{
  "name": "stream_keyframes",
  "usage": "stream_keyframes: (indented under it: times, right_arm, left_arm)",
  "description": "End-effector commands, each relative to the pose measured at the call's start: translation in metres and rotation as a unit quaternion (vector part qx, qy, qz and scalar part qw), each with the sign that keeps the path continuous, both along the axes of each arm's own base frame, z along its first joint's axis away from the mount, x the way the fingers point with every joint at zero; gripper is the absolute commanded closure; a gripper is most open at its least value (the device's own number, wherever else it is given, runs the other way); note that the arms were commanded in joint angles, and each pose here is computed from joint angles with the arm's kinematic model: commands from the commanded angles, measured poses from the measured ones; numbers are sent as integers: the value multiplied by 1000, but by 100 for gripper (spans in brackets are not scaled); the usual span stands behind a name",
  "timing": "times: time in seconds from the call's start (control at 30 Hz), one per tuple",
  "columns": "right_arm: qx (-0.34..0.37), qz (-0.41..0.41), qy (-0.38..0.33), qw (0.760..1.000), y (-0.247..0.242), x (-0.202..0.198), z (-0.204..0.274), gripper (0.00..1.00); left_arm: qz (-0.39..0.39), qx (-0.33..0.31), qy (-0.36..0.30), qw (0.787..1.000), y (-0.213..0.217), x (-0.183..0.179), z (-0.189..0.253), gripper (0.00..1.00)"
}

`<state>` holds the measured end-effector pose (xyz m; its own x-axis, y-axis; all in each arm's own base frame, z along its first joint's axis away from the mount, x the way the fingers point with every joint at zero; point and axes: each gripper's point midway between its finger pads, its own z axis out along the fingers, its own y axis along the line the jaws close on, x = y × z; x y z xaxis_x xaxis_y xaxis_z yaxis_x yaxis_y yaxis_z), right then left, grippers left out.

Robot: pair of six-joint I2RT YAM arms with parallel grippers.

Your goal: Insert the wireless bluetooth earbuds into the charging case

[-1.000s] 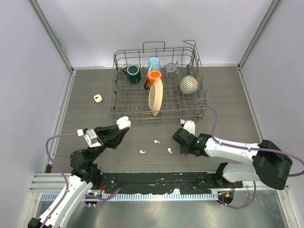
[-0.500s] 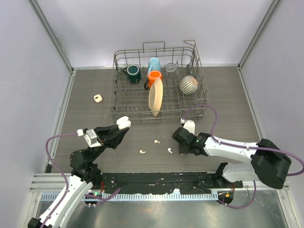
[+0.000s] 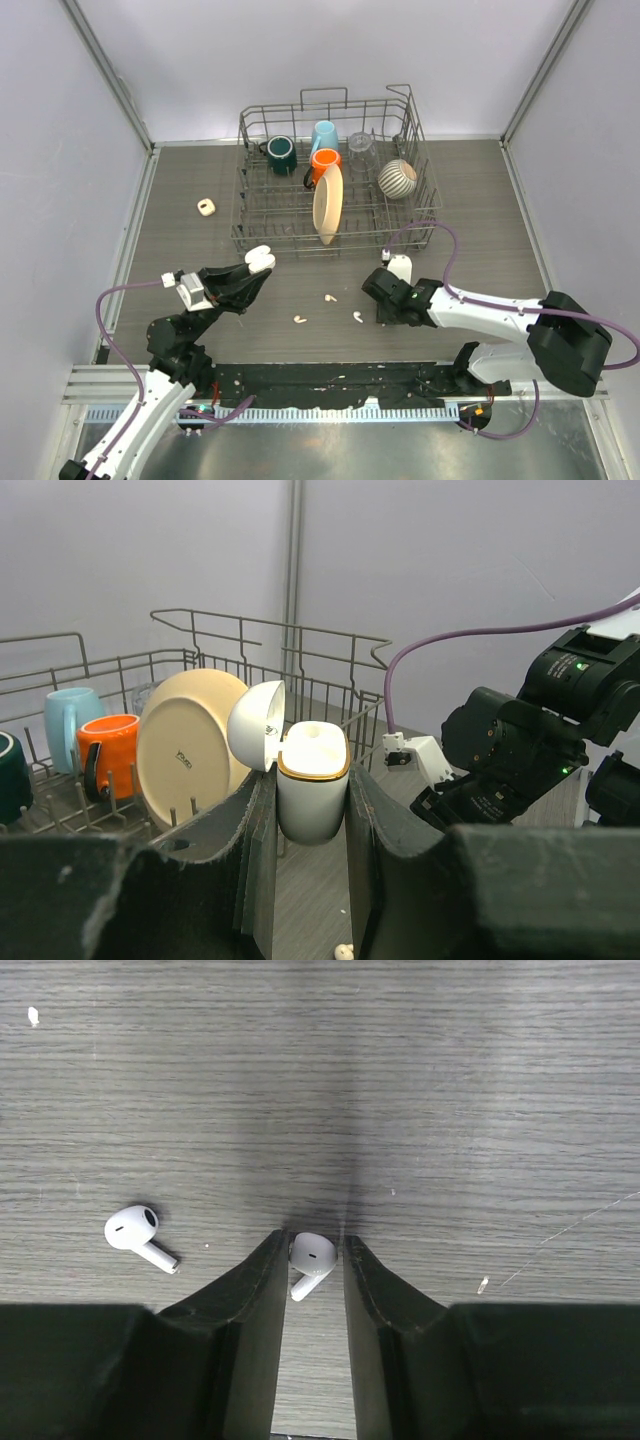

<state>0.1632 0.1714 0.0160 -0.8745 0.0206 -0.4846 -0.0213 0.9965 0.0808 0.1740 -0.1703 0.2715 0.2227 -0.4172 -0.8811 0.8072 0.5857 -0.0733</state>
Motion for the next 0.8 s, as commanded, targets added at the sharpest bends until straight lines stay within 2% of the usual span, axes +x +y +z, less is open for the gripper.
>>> stream_keyframes:
  times: [0.0, 0.1, 0.17, 0.2, 0.27, 0.37, 0.43, 0.5, 0.53, 0.6, 0.77]
  right_arm:
    - [2, -17, -1, 1000, 4, 5, 5, 69]
    - [2, -18, -2, 1000, 5, 6, 5, 75]
    - [2, -17, -4, 1000, 5, 7, 6, 80]
    - [3, -14, -9, 1000, 6, 9, 9, 86]
    - [11, -11, -22, 1000, 9, 13, 16, 90]
    - [38, 11, -72, 997, 18, 27, 45, 98]
    - [57, 32, -122, 990, 26, 41, 73, 99]
    - [106, 39, -196, 974, 36, 57, 124, 99]
    - [106, 68, -230, 965, 39, 62, 144, 99]
    - [150, 83, -307, 936, 50, 72, 204, 99]
    - [137, 169, -441, 871, 77, 73, 303, 99]
  left_arm:
    - [2, -10, -18, 1000, 3, -4, 13, 100]
    - [2, -10, -18, 1000, 3, -4, 13, 100]
    - [1, -11, -18, 1000, 3, -4, 13, 100]
    - [2, -11, -19, 1000, 3, -4, 13, 100]
    - [2, -11, -19, 1000, 3, -4, 13, 100]
    - [2, -13, -20, 1000, 3, -4, 15, 100]
    - [2, -13, -20, 1000, 3, -3, 15, 100]
    - [1, -14, -21, 1000, 2, -3, 17, 100]
    - [0, -16, -26, 1000, 3, -4, 20, 100]
    - [-2, -17, -24, 1000, 1, -3, 20, 100]
    - [-11, -19, -26, 999, -2, -2, 24, 100]
